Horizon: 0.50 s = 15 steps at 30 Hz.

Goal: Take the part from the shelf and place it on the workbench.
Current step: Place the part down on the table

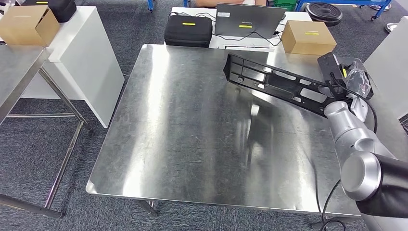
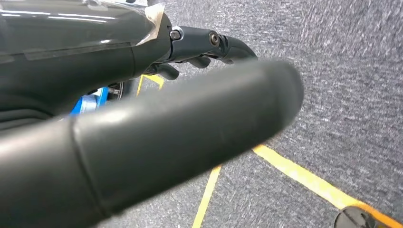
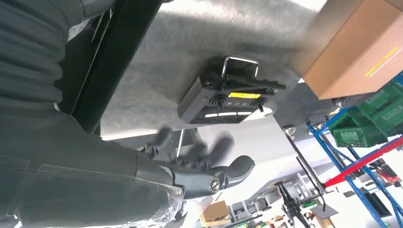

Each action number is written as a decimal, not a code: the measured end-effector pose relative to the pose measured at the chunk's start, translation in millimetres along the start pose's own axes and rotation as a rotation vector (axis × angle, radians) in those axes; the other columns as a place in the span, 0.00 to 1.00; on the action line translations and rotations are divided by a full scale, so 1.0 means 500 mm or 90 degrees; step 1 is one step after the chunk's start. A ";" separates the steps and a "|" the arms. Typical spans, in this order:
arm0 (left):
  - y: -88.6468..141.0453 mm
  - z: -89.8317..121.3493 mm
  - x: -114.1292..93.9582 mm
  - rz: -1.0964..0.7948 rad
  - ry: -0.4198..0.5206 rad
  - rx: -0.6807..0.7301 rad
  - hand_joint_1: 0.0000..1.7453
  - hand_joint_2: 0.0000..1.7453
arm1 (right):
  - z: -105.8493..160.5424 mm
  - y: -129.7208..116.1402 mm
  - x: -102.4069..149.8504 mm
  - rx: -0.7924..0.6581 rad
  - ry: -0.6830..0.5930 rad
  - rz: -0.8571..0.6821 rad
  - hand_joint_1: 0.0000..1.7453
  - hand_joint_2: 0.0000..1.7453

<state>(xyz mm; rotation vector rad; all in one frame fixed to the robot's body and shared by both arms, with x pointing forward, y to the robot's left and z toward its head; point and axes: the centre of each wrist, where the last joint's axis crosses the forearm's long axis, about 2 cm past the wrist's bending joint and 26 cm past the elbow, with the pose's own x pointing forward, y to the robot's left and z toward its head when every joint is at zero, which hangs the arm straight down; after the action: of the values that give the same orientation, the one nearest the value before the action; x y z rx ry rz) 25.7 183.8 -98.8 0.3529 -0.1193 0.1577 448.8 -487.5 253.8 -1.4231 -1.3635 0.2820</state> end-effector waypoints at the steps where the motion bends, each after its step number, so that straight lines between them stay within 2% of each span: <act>1: 0.000 0.000 0.000 0.000 0.001 -0.001 0.00 0.00 | 0.001 0.002 0.003 0.001 0.001 -0.001 0.00 0.25; 2: 0.000 0.000 0.000 0.000 0.001 -0.003 0.00 0.00 | 0.001 0.003 0.005 0.003 0.002 -0.003 0.00 0.00; 6: -0.002 0.000 0.000 -0.001 0.004 -0.022 0.00 0.00 | -0.001 0.002 0.015 0.006 0.012 0.025 0.00 0.00; 12: -0.005 0.001 0.003 -0.023 0.010 -0.050 0.00 0.00 | -0.022 -0.014 0.038 0.035 -0.034 0.160 0.00 0.00; 15: -0.007 0.002 0.005 -0.041 0.003 -0.064 0.00 0.00 | -0.026 -0.016 0.044 0.064 -0.050 0.197 0.00 0.00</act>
<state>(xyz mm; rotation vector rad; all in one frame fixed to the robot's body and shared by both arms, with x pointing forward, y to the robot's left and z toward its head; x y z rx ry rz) 28.9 180.4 -98.8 0.2550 -0.1101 0.0881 461.3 -478.4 275.4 -1.5498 -1.1703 0.6053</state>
